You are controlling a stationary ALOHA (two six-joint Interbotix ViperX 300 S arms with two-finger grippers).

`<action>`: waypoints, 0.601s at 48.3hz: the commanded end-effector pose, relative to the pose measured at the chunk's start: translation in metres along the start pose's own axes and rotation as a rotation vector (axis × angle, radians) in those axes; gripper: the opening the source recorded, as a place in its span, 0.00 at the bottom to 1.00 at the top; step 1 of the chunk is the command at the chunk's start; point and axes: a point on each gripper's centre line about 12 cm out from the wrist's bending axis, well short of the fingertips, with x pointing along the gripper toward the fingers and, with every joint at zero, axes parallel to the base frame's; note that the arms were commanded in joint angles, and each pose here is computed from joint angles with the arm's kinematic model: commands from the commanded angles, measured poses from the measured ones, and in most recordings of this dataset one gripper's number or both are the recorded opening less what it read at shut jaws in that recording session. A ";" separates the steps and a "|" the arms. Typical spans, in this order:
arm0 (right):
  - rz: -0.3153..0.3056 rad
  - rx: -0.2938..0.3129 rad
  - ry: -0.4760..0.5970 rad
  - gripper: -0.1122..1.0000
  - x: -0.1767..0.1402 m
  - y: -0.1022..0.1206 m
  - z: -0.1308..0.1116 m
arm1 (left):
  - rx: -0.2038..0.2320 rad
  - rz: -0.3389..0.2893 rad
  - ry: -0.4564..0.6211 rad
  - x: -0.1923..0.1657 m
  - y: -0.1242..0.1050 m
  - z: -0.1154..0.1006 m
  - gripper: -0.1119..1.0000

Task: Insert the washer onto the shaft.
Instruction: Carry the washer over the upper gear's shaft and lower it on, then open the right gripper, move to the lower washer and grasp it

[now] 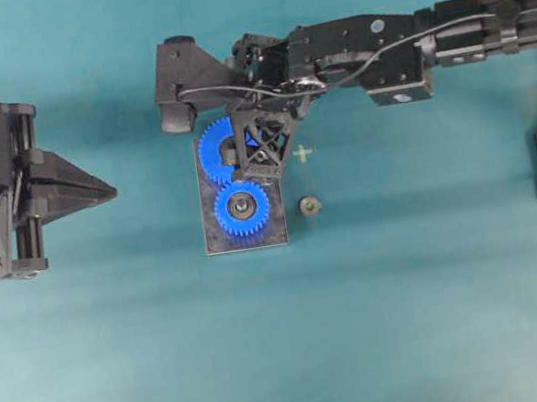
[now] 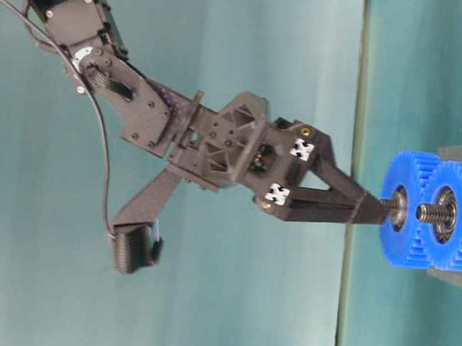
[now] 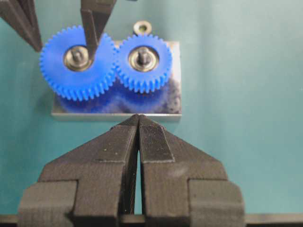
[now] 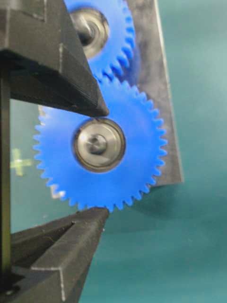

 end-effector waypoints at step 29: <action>0.076 -0.150 0.025 0.82 -0.014 0.067 -0.082 | 0.001 -0.001 -0.041 -0.002 0.000 0.007 0.11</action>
